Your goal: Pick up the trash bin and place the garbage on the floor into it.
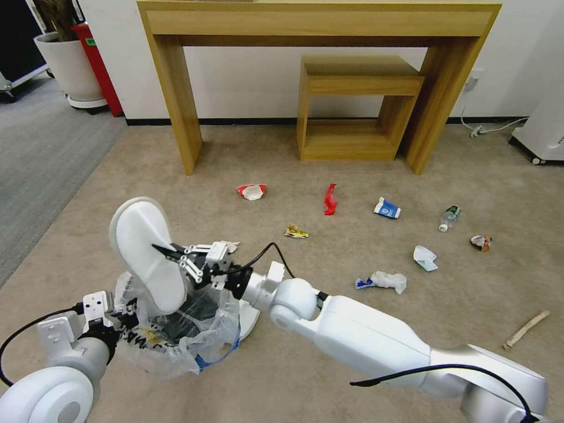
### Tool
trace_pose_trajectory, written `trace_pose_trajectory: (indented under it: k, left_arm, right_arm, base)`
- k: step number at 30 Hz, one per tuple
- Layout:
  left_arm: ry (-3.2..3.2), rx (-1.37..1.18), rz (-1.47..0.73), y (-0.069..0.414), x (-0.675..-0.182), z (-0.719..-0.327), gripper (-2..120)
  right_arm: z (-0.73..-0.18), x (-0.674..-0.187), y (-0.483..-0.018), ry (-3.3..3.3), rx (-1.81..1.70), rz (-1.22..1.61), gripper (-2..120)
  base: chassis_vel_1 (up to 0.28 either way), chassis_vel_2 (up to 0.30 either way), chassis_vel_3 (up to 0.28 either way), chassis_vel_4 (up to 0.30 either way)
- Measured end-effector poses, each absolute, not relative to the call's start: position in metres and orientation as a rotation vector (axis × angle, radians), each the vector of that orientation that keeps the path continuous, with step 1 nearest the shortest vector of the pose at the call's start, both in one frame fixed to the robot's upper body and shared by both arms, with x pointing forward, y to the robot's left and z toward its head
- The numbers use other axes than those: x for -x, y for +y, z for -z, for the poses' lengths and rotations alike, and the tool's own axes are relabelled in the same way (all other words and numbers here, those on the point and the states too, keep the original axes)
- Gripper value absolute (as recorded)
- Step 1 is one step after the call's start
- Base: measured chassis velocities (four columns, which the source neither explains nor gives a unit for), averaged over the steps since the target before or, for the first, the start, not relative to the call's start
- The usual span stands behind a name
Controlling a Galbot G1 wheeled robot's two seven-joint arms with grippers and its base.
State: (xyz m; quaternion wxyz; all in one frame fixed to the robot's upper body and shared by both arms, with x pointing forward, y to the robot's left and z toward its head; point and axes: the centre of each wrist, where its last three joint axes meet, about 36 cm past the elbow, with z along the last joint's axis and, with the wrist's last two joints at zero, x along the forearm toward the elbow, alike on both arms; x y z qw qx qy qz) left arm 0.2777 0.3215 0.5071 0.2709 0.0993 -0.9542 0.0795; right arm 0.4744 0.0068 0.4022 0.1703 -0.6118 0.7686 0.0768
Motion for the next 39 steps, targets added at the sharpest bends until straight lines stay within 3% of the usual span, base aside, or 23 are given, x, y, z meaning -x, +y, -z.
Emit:
trace_pose_trajectory:
  k: [8,12,14,18,25,27,33,35,36,39]
  left_arm:
    - [-2.576,-0.267,-0.213,0.323,-0.276,-0.511,0]
    - [-2.579,-0.264,-0.214,0.323,-0.276,-0.513,0]
    - [-2.58,-0.262,-0.213,0.323,-0.276,-0.513,0]
    - [-2.581,-0.263,-0.214,0.323,-0.276,-0.513,0]
    - [-2.572,-0.273,-0.218,0.325,-0.279,-0.509,0]
    - [-2.57,-0.277,-0.216,0.327,-0.28,-0.508,0]
    - [-2.551,-0.321,-0.2,0.342,-0.289,-0.5,0]
    - [-2.551,-0.321,-0.2,0.342,-0.289,-0.5,0]
    - [-2.539,-0.339,-0.197,0.349,-0.292,-0.495,0]
    - [-2.529,-0.357,-0.194,0.355,-0.295,-0.492,0]
  right_arm:
    - [-0.391,-0.477,0.008,2.199,1.742,-0.174,1]
    - [-0.389,-0.476,0.005,2.21,1.754,-0.164,14]
    - [-0.388,-0.474,0.004,2.214,1.757,-0.16,27]
    - [-0.387,-0.474,0.002,2.216,1.758,-0.156,36]
    - [-0.399,-0.47,-0.007,2.242,1.722,-0.197,68]
    - [-0.407,-0.468,-0.011,2.267,1.697,-0.23,71]
    - [-0.447,-0.476,-0.076,2.424,1.458,-0.297,96]
    - [-0.447,-0.476,-0.076,2.424,1.458,-0.297,96]
    - [-0.454,-0.478,-0.103,2.459,1.389,-0.281,100]
    - [-0.462,-0.477,-0.125,2.486,1.329,-0.265,100]
  base:
    - [0.0,0.0,0.0,0.0]
    - [0.0,0.0,0.0,0.0]
    - [0.0,0.0,0.0,0.0]
    - [0.0,0.0,0.0,0.0]
    - [0.0,0.0,0.0,0.0]
    - [0.0,0.0,0.0,0.0]
    - [0.0,0.0,0.0,0.0]
    - [0.0,0.0,0.0,0.0]
    - [0.0,0.0,0.0,0.0]
    - [0.0,0.0,0.0,0.0]
